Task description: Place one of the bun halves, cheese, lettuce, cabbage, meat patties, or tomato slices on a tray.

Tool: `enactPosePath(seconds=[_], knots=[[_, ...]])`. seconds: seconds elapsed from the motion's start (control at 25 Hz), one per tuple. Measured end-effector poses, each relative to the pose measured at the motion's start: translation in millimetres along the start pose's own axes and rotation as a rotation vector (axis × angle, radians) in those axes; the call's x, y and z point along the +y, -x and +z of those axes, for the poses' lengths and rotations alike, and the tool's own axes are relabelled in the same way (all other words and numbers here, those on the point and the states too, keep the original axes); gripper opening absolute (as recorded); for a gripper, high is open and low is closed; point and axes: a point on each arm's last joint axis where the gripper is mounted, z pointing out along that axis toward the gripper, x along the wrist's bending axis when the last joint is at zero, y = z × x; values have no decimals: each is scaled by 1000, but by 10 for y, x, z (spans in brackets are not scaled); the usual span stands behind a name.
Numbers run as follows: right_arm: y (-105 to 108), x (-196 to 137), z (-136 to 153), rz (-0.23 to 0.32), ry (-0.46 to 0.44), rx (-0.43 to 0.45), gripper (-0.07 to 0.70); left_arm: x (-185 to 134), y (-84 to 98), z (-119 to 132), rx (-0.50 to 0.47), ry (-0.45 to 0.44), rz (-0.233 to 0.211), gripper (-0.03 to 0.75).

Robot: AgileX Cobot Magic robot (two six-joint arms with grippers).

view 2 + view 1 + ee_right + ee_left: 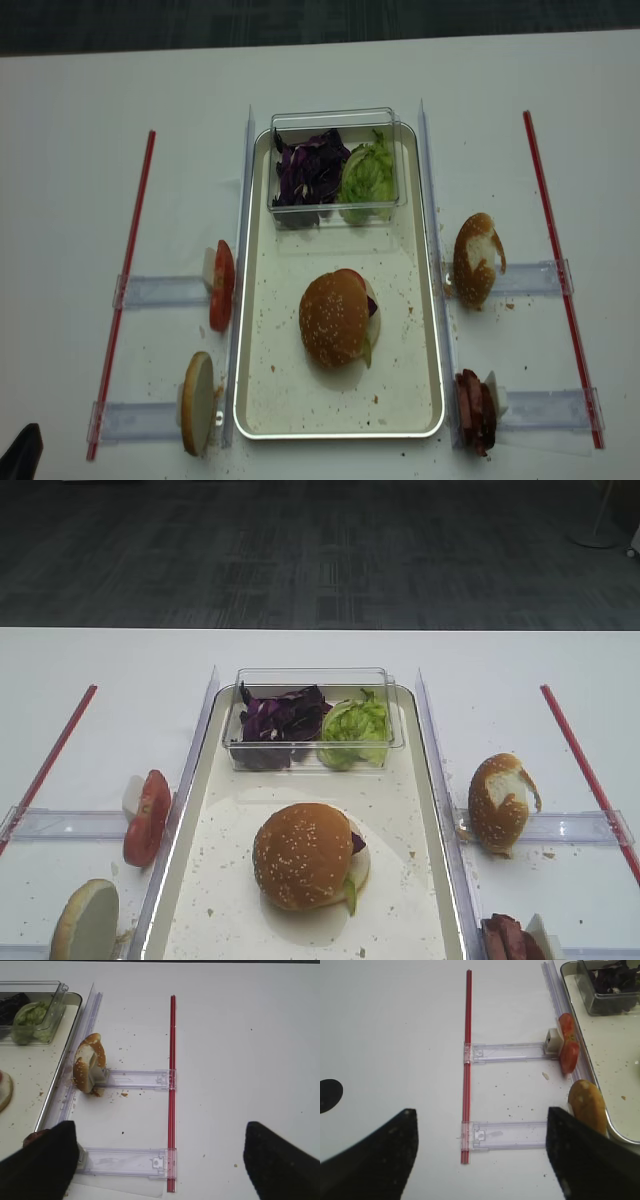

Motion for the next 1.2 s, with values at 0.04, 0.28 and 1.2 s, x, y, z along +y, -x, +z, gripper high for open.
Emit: enactPosePath(seconds=[0.04,0.28,1.2], knots=[[0,0,0,0,0,0,679,0,0,0,0,0,0,491],[0,0,0,0,0,0,679,0,0,0,0,0,0,491],[0,0,0,0,0,0,679,0,0,0,0,0,0,491]])
